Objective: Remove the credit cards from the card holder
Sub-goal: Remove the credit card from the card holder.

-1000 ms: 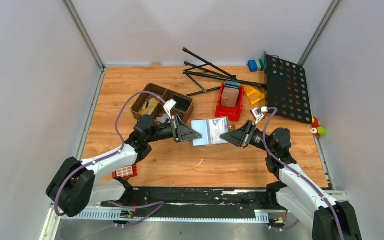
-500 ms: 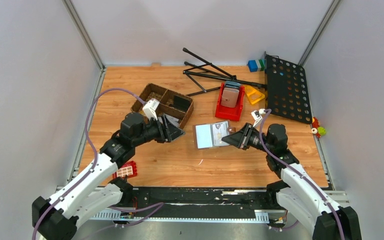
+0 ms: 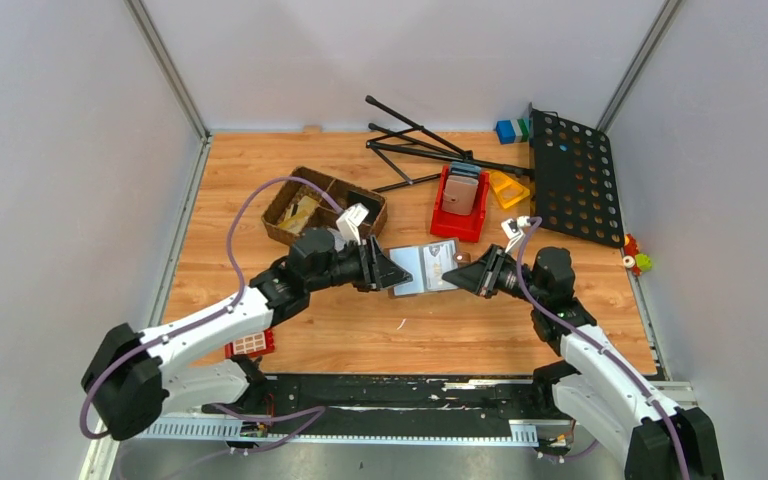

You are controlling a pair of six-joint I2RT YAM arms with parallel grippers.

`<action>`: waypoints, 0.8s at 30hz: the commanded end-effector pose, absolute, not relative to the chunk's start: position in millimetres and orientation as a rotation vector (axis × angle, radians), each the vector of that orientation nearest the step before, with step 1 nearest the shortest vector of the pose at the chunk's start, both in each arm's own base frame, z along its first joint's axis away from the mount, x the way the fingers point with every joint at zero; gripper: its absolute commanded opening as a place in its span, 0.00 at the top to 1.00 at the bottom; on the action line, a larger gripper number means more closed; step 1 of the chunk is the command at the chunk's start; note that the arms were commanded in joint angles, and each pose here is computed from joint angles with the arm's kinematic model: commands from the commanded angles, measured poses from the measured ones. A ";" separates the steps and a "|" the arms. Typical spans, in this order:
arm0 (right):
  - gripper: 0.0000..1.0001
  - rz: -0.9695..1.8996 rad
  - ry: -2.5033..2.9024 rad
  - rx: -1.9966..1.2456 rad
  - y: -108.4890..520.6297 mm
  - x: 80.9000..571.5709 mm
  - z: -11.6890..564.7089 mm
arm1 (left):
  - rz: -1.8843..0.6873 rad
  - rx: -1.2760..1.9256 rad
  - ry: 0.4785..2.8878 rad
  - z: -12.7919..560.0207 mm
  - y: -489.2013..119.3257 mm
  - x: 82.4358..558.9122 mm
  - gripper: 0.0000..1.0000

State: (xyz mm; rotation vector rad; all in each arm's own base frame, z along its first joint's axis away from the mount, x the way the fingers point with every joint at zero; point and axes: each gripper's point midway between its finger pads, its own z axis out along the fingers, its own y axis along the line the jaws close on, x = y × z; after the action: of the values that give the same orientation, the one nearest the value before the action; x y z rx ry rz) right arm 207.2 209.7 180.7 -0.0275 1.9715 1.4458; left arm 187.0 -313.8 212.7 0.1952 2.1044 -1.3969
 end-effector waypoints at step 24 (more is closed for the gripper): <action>1.00 1.588 1.829 -0.099 217.4 196.4 209.6 | -1.786 0.140 1.970 228.0 -368.5 192.4 0.75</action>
State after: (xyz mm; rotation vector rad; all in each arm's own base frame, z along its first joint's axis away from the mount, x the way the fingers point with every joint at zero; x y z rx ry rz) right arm 198.9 214.4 194.3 -0.0465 1.9016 1.5444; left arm 196.6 -361.4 195.5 0.1108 2.1044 -1.6540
